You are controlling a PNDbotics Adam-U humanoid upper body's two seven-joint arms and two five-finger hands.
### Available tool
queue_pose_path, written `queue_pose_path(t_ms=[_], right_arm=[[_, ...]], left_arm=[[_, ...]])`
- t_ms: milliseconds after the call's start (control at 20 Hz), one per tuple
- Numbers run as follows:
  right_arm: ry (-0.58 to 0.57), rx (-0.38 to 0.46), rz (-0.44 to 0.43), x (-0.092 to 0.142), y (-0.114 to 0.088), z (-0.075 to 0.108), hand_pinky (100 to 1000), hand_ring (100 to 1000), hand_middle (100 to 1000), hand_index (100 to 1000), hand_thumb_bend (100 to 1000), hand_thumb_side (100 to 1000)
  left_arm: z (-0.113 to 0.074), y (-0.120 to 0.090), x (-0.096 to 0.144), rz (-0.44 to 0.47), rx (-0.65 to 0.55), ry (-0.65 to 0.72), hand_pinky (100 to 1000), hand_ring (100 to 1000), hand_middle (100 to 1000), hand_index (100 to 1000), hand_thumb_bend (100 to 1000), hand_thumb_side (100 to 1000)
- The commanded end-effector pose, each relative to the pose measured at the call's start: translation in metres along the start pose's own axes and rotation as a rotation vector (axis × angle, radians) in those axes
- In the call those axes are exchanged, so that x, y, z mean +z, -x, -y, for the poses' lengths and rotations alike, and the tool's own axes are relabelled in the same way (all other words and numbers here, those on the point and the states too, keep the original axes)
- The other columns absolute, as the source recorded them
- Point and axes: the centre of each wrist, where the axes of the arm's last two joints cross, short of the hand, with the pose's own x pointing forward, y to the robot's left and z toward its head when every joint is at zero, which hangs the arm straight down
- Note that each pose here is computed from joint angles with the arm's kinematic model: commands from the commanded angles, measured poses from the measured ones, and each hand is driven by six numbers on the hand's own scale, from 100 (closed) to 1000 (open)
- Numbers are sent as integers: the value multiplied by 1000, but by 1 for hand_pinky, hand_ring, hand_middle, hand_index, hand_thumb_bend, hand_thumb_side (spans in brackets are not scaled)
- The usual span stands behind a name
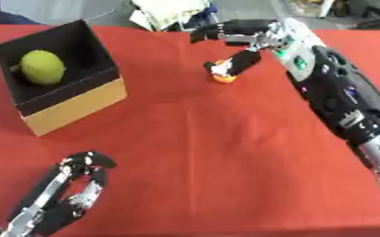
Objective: Pick up objects on the table and place them in the box.
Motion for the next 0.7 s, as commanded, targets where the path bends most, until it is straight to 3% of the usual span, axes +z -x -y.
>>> queue_pose_path(t_ms=[50,400,700], right_arm=[[17,23,-106,15,19,3,1000,1000,1000,965,100,435],[59,28,-242,20,37,-17,1000,1000,996,958,100,321],[80,15,-307,21,45,-29,1000,1000,984,947,100,335]], left_arm=[[-6,-3,1,9,-20,-13,646,772,663,722,100,766],[-6,-4,0,13,-19,-10,646,773,664,722,100,766],[-6,-5,-1,19,-17,-4,647,774,665,722,100,768]])
